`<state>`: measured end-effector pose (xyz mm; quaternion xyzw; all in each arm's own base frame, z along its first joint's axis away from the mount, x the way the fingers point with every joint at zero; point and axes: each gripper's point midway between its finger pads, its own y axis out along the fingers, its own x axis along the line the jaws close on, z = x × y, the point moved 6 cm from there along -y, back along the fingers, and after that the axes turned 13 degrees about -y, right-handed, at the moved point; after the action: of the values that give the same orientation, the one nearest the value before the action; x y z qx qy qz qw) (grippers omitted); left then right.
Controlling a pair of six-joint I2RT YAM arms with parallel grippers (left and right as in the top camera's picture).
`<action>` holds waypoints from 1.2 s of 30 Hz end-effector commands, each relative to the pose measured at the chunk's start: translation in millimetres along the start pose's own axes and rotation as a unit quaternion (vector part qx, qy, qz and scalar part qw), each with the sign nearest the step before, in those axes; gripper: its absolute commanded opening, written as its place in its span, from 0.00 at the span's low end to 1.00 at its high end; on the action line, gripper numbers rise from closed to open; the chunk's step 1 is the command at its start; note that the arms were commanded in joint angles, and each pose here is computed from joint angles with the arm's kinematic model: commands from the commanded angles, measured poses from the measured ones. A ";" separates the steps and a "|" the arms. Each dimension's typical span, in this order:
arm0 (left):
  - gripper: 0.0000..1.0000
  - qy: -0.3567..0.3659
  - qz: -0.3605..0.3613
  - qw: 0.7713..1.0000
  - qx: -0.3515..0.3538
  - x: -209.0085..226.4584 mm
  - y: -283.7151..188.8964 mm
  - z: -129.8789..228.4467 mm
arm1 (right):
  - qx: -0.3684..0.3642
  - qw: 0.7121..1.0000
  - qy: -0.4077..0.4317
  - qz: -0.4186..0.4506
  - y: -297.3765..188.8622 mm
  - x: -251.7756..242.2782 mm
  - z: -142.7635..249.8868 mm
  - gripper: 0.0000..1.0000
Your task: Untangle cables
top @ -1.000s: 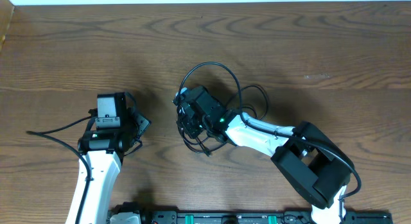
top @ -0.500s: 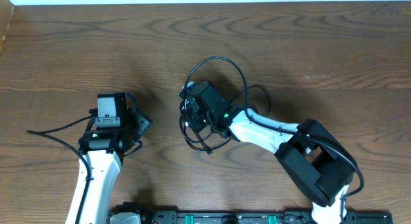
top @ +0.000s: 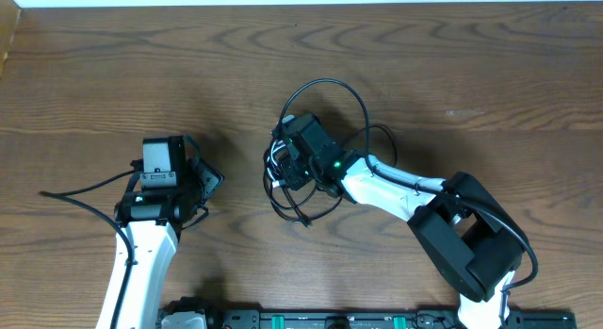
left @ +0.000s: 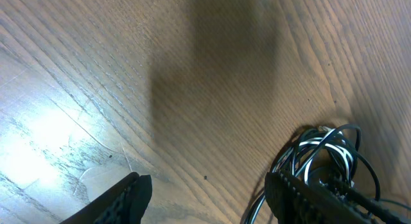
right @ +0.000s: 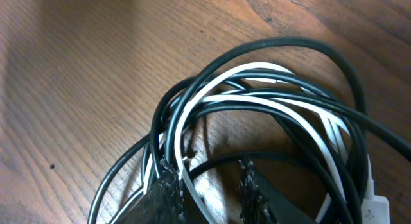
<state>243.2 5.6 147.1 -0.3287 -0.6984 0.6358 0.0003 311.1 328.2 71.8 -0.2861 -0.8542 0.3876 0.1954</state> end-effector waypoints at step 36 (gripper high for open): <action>0.64 0.000 -0.007 1.000 -0.001 0.8 -0.5 -1.5 | -0.036 0.989 0.028 -0.142 -35.3 13.0 -26.4 0.01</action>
<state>241.2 5.5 146.0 -0.3247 -0.6982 0.6380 0.0043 297.7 341.3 64.3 -0.2110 -0.8642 0.3790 0.2548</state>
